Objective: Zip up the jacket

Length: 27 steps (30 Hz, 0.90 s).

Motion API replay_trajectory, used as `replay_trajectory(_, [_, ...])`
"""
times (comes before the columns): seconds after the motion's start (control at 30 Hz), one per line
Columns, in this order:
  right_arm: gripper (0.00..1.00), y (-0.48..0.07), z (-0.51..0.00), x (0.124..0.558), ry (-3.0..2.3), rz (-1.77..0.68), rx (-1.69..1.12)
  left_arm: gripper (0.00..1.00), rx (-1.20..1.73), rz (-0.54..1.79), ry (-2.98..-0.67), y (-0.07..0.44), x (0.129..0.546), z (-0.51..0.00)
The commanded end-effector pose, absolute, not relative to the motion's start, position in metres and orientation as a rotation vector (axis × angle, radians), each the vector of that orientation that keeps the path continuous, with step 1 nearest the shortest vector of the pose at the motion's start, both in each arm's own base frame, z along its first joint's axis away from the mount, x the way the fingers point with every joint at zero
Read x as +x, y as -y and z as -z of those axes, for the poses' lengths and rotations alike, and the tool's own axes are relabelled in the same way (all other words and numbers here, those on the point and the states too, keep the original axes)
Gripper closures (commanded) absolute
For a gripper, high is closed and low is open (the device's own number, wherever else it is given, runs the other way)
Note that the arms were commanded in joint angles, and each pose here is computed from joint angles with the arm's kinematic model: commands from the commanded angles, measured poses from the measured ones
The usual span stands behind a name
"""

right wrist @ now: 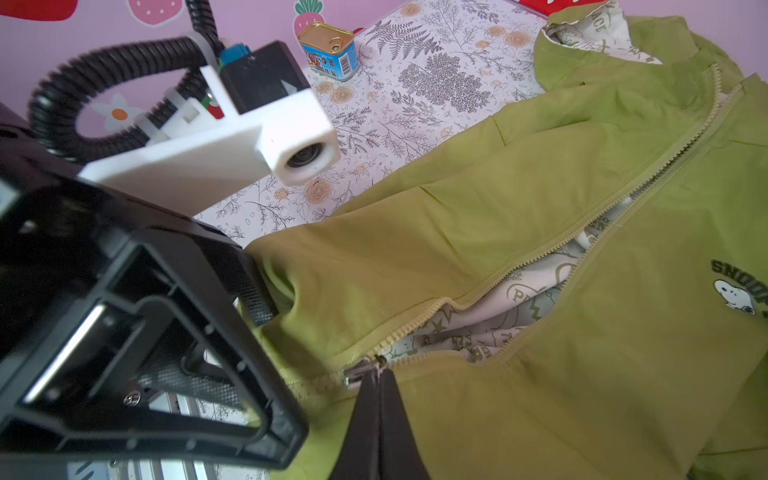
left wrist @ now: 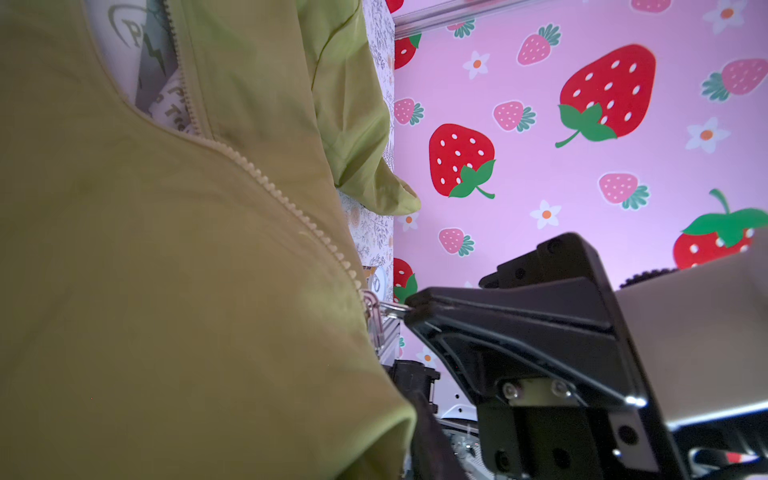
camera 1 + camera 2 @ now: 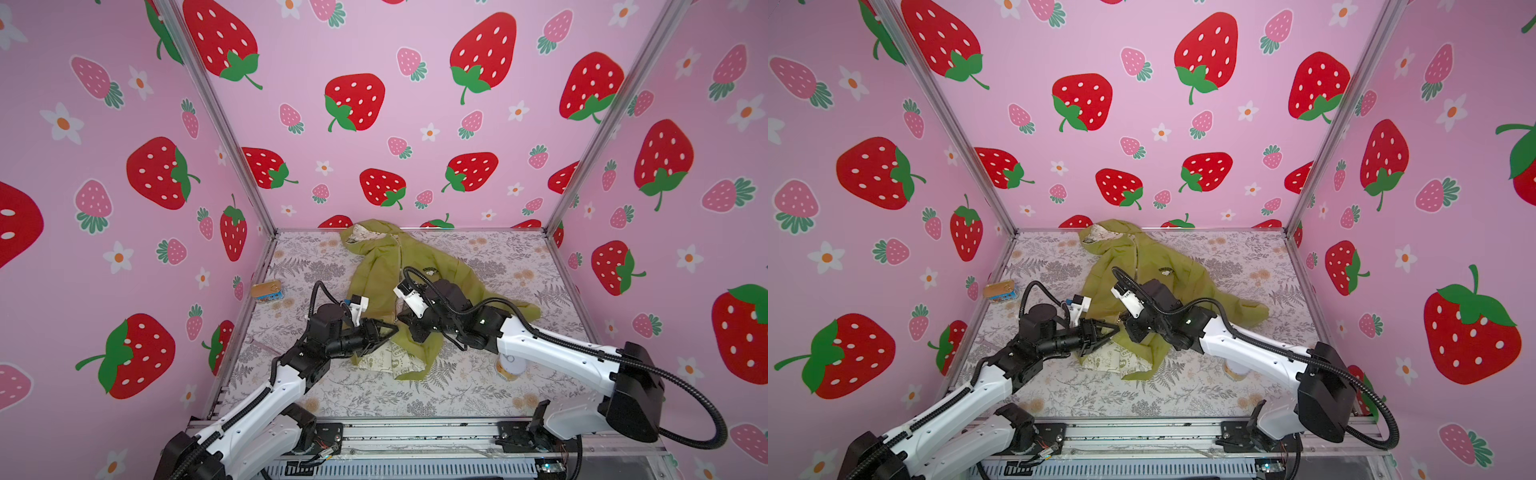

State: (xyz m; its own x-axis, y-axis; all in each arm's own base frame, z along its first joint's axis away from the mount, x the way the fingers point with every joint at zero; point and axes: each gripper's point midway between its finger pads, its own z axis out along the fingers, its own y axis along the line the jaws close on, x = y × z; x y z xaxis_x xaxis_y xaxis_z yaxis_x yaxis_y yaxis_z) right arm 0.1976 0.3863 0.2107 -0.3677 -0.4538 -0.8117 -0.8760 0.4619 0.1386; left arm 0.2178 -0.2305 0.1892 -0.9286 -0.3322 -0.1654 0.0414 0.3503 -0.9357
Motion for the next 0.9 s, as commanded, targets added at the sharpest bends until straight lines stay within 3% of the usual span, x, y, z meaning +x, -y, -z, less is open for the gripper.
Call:
replay_trajectory(0.0, [1.0, -0.385, -0.219, 0.196, -1.97, -0.778, -1.089, 0.8, -0.269, 1.611, -2.241, 0.229, 0.224, -0.197])
replay_trajectory(0.1, [1.0, -0.384, -0.219, 0.198, -1.976, -0.768, -1.079, 0.98, -0.291, 1.6, -2.246, 0.226, 0.224, -0.191])
replay_trajectory(0.2, [0.98, -0.374, -0.22, 0.214, -2.003, -0.725, -1.03, 1.0, -0.311, 1.586, -2.247, 0.222, 0.226, -0.188])
replay_trajectory(0.37, [0.27, -0.307, -0.227, 0.293, -2.127, -0.561, -0.656, 1.0, -0.297, 1.524, -2.246, 0.209, 0.231, -0.196])
replay_trajectory(0.43, [0.13, -0.269, -0.214, 0.326, -2.215, -0.441, -0.493, 1.0, -0.284, 1.512, -2.247, 0.205, 0.231, -0.201])
replay_trajectory(0.67, [0.0, -0.148, -0.14, 0.41, -2.409, -0.101, -0.09, 1.0, -0.304, 1.531, -2.226, 0.196, 0.236, -0.2])
replay_trajectory(0.87, [0.0, -0.139, -0.078, 0.445, -2.518, -0.07, -0.047, 1.0, -0.255, 1.531, -2.193, 0.197, 0.253, -0.216])
